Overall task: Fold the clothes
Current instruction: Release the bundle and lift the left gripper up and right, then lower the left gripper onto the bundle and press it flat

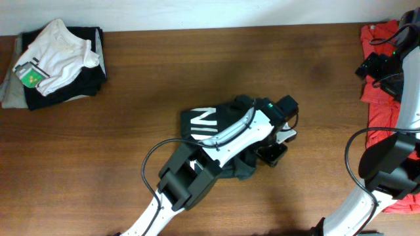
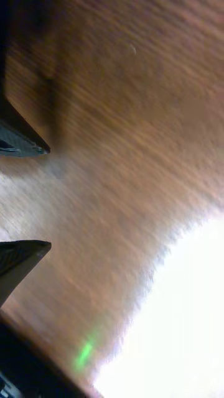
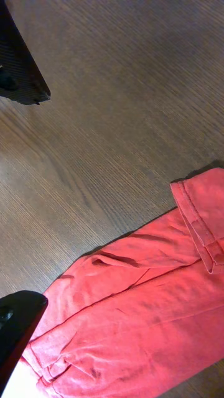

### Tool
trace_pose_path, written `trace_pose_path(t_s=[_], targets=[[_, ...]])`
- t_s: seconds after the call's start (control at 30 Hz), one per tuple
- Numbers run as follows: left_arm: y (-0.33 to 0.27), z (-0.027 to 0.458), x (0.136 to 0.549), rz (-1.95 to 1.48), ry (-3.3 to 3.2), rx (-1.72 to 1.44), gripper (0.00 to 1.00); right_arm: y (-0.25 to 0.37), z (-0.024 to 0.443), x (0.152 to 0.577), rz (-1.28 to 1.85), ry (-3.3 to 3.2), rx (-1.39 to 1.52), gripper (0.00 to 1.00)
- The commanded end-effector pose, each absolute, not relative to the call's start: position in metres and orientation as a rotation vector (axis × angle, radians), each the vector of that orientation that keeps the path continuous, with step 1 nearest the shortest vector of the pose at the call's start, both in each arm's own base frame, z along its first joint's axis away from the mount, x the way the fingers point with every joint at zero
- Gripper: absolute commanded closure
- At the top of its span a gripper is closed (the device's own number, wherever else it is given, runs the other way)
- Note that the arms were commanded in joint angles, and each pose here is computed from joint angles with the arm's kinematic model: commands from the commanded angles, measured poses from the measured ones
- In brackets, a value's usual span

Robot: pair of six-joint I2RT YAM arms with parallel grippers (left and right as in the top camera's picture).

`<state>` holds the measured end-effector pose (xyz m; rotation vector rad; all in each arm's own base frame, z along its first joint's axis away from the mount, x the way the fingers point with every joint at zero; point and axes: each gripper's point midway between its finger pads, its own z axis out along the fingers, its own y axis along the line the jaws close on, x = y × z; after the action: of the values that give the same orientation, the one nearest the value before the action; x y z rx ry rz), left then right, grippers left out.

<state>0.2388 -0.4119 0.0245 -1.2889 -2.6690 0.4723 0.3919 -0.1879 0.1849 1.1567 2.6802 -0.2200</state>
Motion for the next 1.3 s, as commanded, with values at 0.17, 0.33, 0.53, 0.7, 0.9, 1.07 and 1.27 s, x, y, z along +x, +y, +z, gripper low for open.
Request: trace_pose_path(t_s=[0.17,0.33,0.53,0.7,0.9,1.07,1.27], targets=[[-0.415,0.18,0.297,0.615,-2.88,-1.483,0.01,-0.19,0.194,0.392,-0.236,2.652,1.158,0.01],[-0.339,0.186,0.349,0.458,-3.028,-1.161,0.37,-0.19,0.194,0.392,-0.236,2.652,1.158,0.01],[-0.321,0.101,0.349,0.316,-2.903,-0.907,0.99,-0.19,0.194,0.392,-0.236,2.652,1.158,0.01],[-0.312,0.043,0.33,0.252,-2.812,-0.725,0.99,-0.19,0.194,0.392,-0.236,2.652,1.158,0.01],[-0.372,0.027,0.298,0.481,-2.744,-0.85,0.99,-0.19,0.194,0.392,-0.236,2.652,1.158,0.01],[-0.378,0.042,0.293,0.483,-2.74,-0.876,0.99,-0.19,0.194,0.392,-0.236,2.652,1.158,0.01],[-0.378,0.059,0.291,0.447,-2.744,-1.002,1.0,-0.19,0.194,0.392,-0.236,2.652,1.158,0.01]])
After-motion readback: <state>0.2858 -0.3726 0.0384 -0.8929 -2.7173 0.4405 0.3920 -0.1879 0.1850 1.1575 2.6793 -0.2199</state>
